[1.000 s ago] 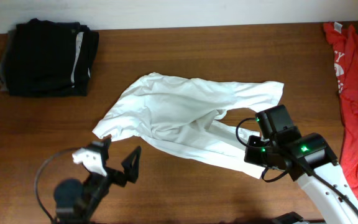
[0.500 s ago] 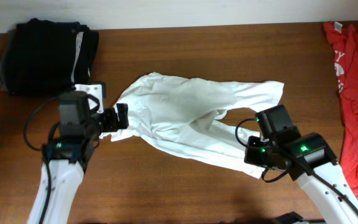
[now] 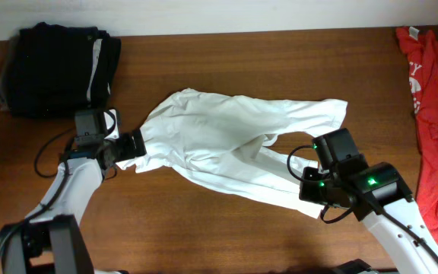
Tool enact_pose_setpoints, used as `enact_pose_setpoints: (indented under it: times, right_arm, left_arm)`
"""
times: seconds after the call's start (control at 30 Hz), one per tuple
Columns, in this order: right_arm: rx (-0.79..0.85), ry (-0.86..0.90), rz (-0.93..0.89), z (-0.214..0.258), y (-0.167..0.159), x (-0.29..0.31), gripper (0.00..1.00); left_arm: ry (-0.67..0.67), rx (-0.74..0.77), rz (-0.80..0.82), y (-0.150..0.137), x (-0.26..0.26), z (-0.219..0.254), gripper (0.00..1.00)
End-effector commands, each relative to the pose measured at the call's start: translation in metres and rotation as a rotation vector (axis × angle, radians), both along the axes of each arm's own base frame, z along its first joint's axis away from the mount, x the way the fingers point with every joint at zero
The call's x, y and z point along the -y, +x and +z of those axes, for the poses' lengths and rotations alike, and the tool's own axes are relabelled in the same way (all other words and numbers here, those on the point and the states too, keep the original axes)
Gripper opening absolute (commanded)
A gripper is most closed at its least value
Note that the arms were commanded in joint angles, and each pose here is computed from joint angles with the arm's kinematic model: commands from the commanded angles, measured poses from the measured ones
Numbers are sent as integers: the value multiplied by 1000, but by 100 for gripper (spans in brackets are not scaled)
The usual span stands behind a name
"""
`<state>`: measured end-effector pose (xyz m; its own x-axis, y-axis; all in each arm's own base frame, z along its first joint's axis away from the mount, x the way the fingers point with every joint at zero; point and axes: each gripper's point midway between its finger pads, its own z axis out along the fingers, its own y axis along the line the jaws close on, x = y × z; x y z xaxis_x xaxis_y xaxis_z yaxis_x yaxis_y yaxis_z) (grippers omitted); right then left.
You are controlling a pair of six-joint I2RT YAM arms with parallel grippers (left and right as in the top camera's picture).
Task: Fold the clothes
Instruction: 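Grasp the left side of the T-shirt with the left gripper, then lift and stretch the T-shirt between both grippers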
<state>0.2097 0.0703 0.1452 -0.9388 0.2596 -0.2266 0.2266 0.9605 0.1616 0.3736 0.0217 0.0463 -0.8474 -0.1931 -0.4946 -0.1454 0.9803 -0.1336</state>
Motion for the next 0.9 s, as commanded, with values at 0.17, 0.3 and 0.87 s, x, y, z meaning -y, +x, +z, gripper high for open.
enact_pose_setpoints:
  times: [0.17, 0.3, 0.87]
  right_arm:
    - [4, -4, 5, 0, 1, 1, 5]
    - [5, -4, 5, 0, 1, 1, 5]
    - [156, 16, 76, 72, 19, -5, 4]
  left_arm:
    - [-2, -117, -10, -6, -1, -44, 99]
    - [-5, -145, -10, -11, 0, -51, 98]
    - [-189, 200, -128, -11, 41, 98, 1]
